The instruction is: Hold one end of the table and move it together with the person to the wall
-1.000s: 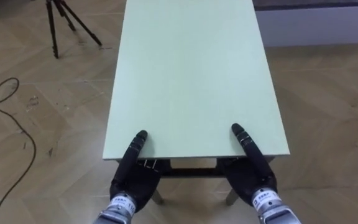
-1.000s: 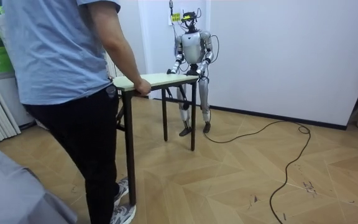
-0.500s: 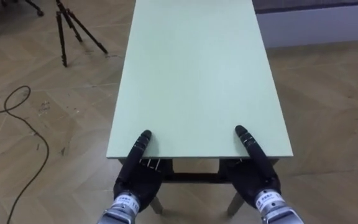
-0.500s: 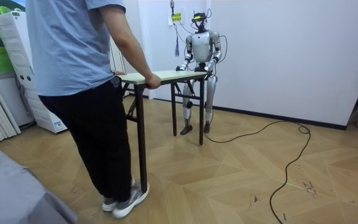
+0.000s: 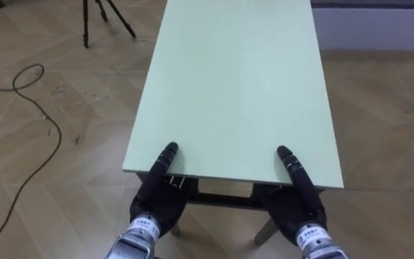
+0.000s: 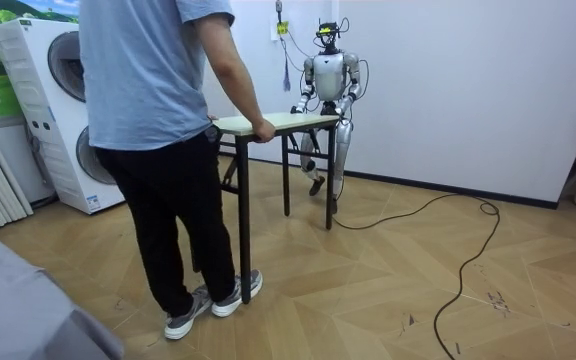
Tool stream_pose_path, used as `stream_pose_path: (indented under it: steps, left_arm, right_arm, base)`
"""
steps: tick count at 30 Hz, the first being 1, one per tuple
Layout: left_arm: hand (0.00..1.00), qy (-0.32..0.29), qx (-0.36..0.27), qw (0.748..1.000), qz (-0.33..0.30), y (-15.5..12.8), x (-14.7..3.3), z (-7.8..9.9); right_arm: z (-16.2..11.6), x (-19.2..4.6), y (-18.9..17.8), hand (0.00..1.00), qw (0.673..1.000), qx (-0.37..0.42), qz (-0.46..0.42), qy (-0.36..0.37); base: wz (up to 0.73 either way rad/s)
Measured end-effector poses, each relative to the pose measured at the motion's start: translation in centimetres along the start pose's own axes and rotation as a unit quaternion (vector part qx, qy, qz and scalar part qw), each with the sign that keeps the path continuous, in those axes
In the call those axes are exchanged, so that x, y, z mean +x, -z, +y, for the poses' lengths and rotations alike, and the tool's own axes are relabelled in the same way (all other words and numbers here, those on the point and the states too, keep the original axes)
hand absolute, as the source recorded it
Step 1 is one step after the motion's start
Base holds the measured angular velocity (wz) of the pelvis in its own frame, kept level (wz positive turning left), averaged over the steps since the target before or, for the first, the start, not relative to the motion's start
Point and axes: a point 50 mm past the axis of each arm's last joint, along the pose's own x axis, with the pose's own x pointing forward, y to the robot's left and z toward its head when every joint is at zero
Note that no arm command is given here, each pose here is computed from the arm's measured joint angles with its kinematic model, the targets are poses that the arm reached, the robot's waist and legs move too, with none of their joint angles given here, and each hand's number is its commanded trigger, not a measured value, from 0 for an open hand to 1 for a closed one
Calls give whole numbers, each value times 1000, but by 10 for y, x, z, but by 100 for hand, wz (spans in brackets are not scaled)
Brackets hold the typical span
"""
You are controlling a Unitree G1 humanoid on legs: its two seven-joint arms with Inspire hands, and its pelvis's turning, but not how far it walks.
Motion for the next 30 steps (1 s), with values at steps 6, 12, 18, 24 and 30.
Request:
stream_pose_path:
  steps: [6,12,18,24,30]
  left_arm:
    - [100,10,0,1000,-21,-7,-1,-4]
    - [100,18,10,999,-27,-15,1,-9]
    - [100,10,22,999,-21,-15,1,-7]
    - [100,8,16,1000,-16,-13,0,-6]
    - [100,-16,-24,1000,-11,-2,-10,9]
  right_arm:
    - [9,6,3,100,1000,3,7,-16]
    - [15,12,6,100,1000,12,13,-24]
    - [7,12,6,100,1000,17,15,-9]
    - [6,11,2,100,1000,9,14,-6]
    - [2,10,1,100,1000,-15,26,4]
  base:
    - [-39]
    - [-9]
    - [16]
    - [15]
    - [-18]
